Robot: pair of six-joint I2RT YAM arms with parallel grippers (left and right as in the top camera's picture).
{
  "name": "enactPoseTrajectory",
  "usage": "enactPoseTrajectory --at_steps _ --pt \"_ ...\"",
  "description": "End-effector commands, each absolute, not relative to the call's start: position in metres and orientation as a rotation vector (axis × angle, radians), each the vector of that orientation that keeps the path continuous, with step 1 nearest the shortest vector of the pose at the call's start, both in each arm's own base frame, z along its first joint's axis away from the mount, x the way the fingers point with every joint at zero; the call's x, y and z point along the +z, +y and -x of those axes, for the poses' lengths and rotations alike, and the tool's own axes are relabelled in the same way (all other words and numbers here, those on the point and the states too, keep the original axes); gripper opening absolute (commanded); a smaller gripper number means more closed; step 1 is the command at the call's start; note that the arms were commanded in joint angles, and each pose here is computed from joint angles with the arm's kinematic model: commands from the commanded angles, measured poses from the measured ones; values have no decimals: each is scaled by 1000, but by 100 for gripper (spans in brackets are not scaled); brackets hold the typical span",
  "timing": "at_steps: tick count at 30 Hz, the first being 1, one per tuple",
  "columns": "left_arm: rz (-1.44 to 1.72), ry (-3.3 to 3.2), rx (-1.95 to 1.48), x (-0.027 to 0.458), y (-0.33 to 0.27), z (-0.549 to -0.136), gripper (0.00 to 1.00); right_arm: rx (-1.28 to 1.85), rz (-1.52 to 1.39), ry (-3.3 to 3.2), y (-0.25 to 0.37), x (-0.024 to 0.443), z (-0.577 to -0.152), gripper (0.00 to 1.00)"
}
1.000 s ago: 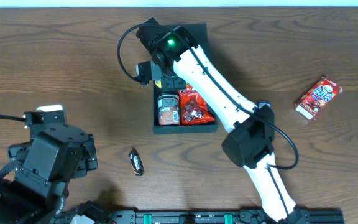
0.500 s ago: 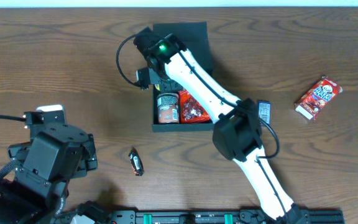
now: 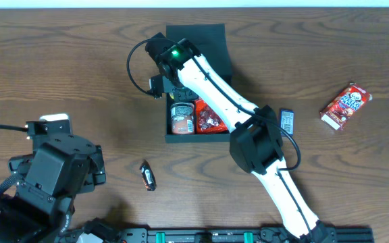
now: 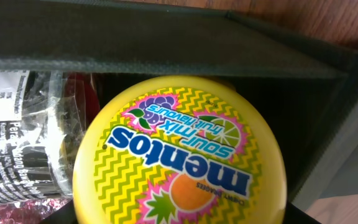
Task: Pack container
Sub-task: 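Release the Mentos bottle in the box's back-left corner and withdraw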
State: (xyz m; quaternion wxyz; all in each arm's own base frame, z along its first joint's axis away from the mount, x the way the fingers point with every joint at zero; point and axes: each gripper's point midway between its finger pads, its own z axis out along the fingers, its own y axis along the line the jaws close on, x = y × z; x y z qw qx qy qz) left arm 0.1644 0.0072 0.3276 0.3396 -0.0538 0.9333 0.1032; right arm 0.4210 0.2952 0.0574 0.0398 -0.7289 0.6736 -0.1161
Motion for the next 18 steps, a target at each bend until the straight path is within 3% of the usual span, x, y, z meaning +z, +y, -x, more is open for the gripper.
enactPoseTrajectory --at_steps 1,3,6,10,18 --pt "139 2436 274 326 8 -164 95 -407 2166 2068 297 73 -427 30" --pt "139 2436 274 326 8 -164 95 -450 2164 2065 297 74 -427 50" --pt "139 2436 274 326 8 -164 95 -475 2171 2051 300 75 -425 61" --pt "139 2436 275 326 8 -164 95 -473 2183 2035 306 75 -421 99" --pt "138 2437 276 326 8 -164 95 -464 2124 2036 313 86 -422 99"
